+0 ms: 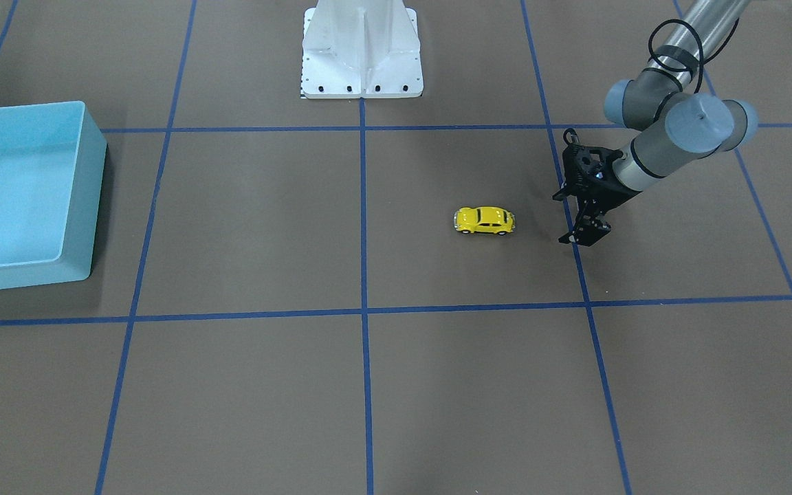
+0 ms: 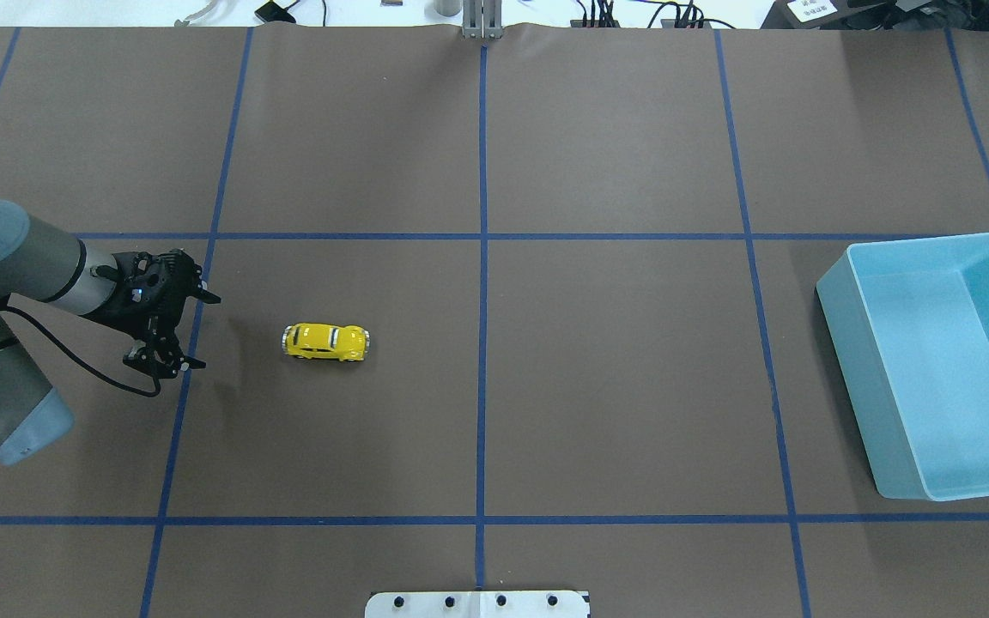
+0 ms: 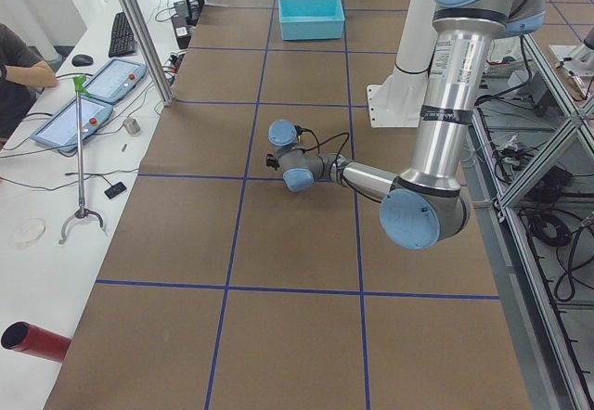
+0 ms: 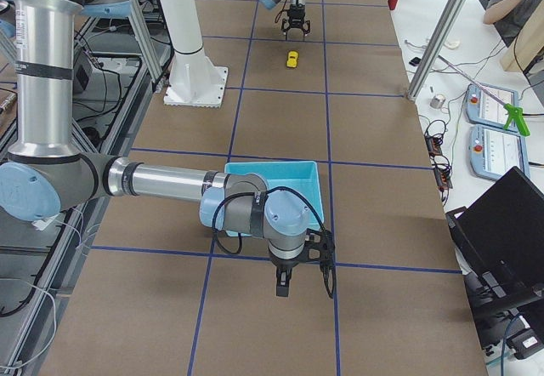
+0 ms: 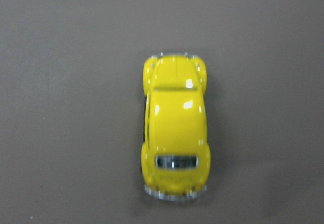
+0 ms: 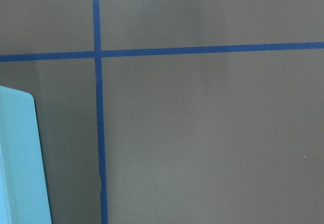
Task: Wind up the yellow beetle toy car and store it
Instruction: 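Release the car with the left gripper and lift away as it rolls forward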
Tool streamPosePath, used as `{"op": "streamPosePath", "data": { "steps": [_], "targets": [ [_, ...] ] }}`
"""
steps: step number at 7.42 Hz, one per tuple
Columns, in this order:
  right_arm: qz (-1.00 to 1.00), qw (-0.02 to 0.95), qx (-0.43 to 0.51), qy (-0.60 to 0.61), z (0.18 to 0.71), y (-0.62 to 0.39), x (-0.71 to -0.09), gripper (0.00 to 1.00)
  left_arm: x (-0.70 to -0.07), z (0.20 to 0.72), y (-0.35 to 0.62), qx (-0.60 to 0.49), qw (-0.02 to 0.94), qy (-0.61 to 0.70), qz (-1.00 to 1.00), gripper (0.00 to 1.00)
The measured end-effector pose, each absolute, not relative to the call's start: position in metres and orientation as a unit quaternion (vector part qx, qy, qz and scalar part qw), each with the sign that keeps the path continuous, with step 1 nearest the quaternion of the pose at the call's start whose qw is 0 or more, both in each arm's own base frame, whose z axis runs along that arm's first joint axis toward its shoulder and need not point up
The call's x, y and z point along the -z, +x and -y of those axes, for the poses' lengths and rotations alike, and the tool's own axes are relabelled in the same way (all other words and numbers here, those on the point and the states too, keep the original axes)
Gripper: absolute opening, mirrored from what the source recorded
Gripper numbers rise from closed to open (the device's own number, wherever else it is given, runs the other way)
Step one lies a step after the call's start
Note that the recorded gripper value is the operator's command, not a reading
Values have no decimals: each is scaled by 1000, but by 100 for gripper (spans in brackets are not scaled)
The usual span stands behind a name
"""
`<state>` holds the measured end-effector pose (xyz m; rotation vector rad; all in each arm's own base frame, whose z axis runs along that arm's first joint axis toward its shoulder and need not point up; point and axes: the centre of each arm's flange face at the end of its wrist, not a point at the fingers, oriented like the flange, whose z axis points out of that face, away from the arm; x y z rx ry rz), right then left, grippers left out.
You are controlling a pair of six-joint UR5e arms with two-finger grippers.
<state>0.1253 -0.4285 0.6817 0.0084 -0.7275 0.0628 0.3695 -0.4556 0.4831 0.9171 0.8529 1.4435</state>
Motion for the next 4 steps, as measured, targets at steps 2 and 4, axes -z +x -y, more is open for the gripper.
{"op": "streamPosePath", "data": {
  "steps": [2, 4],
  "targets": [
    [356, 934, -31, 4, 429, 125, -682, 100, -481, 458, 363, -612, 580, 392, -367, 100],
    [356, 934, -31, 4, 429, 125, -682, 100, -481, 467, 341, -601, 590, 388, -373, 100]
  ]
}}
